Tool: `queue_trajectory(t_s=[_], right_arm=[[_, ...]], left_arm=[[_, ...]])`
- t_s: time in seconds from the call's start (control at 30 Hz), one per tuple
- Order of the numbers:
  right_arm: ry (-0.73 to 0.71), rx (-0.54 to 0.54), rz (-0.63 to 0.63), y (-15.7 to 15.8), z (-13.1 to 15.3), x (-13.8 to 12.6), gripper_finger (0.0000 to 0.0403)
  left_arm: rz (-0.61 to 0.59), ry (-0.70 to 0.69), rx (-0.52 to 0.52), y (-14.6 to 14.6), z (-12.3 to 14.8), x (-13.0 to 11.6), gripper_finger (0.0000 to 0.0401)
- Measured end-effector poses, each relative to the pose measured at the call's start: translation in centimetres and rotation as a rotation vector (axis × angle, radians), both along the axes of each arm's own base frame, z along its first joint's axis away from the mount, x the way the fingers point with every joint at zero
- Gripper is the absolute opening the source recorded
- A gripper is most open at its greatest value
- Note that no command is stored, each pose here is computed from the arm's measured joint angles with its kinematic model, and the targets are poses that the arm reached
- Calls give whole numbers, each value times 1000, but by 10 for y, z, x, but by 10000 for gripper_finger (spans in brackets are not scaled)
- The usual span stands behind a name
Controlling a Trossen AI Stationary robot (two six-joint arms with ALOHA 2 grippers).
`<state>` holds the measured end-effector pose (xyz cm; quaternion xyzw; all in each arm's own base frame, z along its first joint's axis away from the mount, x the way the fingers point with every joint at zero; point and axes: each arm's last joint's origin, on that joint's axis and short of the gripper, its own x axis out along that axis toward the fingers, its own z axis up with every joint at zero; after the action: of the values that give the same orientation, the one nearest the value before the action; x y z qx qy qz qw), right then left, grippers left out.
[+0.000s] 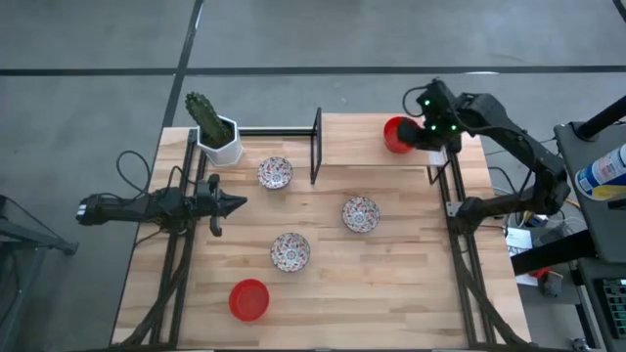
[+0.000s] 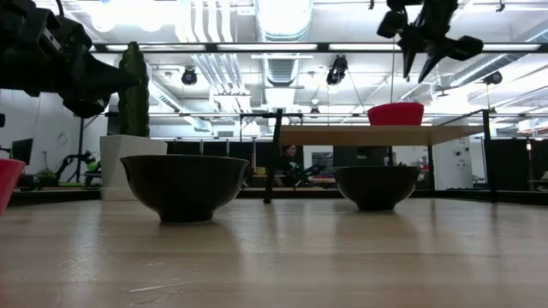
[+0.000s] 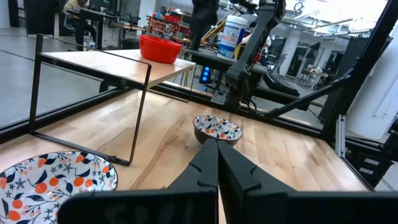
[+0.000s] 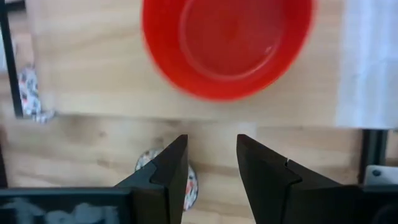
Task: Pick & Place Mini bowls
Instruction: Put the white patterned bowl on the shelf
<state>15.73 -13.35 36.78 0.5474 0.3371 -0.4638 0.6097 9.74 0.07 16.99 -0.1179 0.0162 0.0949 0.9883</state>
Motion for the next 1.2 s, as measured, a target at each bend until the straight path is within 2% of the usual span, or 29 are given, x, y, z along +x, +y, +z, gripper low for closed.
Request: queue_trajectory(t_s=[0.3,0.77,1.2], right_arm=[[38,60,161,27,-13,40,130],[122,148,357,52,-48,96,128],[225,197,413,62,-78,125,118]], left_arm=[[0,0,0,0,0,0,0],[0,0,0,0,0,0,0],[0,-1,0,0,0,0,0]])
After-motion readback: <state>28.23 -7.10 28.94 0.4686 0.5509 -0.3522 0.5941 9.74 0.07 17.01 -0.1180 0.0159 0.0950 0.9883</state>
